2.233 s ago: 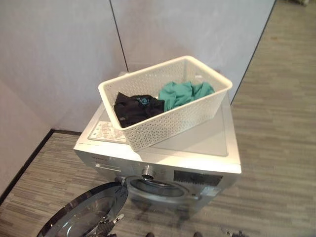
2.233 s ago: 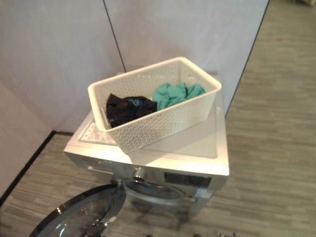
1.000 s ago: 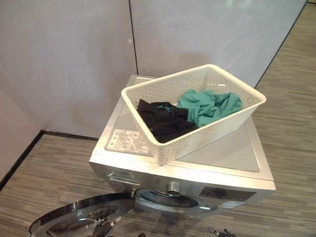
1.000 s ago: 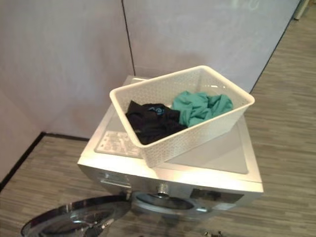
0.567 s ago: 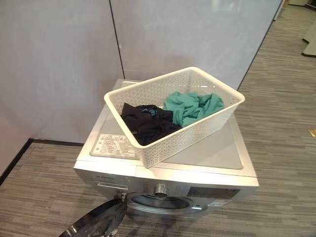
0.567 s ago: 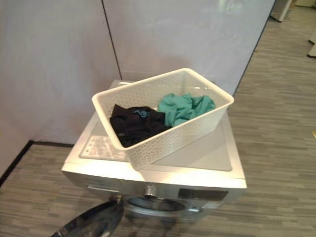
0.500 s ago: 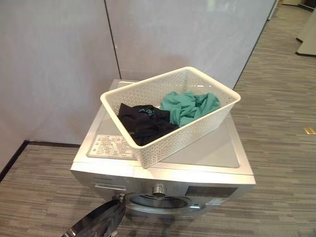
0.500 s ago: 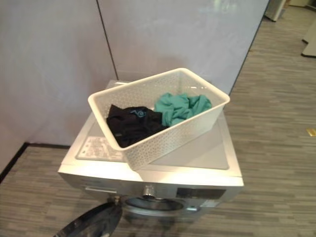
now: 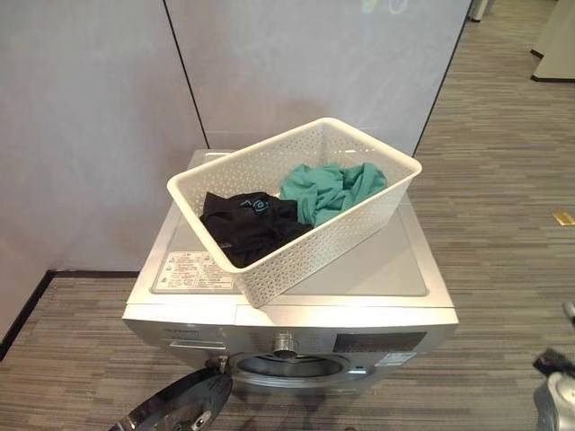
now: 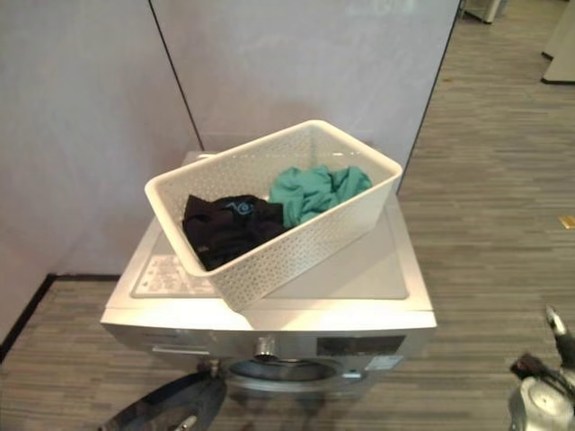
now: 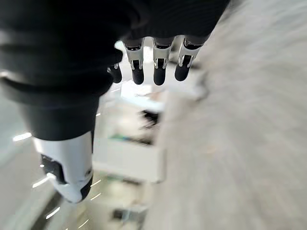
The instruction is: Grab the laundry basket,head to the washer,open it,put in the laundry and shut it.
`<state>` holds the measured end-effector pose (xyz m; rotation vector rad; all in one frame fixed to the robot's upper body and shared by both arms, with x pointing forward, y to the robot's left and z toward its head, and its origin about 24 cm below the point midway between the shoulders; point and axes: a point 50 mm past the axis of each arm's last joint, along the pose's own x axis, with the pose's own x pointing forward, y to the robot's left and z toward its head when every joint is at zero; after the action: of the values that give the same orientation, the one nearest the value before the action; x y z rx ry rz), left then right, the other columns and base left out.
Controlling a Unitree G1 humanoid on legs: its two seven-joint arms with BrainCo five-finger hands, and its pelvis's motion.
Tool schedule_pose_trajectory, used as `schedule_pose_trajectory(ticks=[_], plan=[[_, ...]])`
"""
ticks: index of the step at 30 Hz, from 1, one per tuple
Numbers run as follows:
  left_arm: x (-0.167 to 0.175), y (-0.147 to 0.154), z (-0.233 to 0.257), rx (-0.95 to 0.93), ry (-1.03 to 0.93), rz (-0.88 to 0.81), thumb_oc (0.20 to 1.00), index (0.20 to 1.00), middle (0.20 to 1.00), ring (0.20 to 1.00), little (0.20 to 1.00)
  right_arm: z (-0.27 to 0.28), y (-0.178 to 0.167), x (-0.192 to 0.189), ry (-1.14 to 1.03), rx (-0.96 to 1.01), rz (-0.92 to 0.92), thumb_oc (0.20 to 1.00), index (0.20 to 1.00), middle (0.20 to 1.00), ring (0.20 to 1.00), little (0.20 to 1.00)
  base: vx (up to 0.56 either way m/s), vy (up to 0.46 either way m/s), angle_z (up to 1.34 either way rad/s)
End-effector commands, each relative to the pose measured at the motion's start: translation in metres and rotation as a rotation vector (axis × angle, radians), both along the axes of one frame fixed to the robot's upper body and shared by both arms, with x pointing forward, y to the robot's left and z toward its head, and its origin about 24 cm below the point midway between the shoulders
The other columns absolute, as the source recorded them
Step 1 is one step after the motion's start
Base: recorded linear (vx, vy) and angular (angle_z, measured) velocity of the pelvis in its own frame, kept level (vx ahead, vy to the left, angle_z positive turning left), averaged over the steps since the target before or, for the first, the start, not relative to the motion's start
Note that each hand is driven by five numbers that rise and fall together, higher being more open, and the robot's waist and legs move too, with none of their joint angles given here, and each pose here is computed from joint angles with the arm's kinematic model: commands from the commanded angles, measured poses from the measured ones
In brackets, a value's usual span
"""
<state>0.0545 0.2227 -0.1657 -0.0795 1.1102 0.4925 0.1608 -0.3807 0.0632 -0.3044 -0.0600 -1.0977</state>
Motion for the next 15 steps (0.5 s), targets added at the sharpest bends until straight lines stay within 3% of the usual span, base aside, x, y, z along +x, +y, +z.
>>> schedule_pose_trajectory(ticks=[1, 8, 12, 15], plan=[[0.024, 0.024, 0.008, 0.088, -0.033, -0.016, 1.000, 1.000, 1.000, 1.000, 1.000, 0.073, 0.014, 0.024, -0.197, -0.296, 0.107, 1.000, 1.000, 1.000, 1.000, 1.000, 0.00, 0.000, 0.00], [0.027, 0.032, 0.012, 0.107, -0.044, -0.086, 1.000, 1.000, 1.000, 1.000, 1.000, 0.200, 0.097, 0.066, -0.493, -0.724, 0.580, 1.000, 1.000, 1.000, 1.000, 1.000, -0.01, -0.002, 0.04], [0.025, 0.031, 0.011, 0.102, -0.031, -0.096, 1.000, 1.000, 1.000, 1.000, 1.000, 0.233, 0.125, 0.093, -0.499, -0.824, 0.705, 1.000, 1.000, 1.000, 1.000, 1.000, -0.01, -0.004, 0.04], [0.024, 0.034, 0.011, 0.093, -0.033, -0.070, 1.000, 1.000, 1.000, 1.000, 1.000, 0.277, 0.157, 0.135, -0.401, -0.917, 0.835, 1.000, 1.000, 1.000, 1.000, 1.000, -0.01, -0.002, -0.01]])
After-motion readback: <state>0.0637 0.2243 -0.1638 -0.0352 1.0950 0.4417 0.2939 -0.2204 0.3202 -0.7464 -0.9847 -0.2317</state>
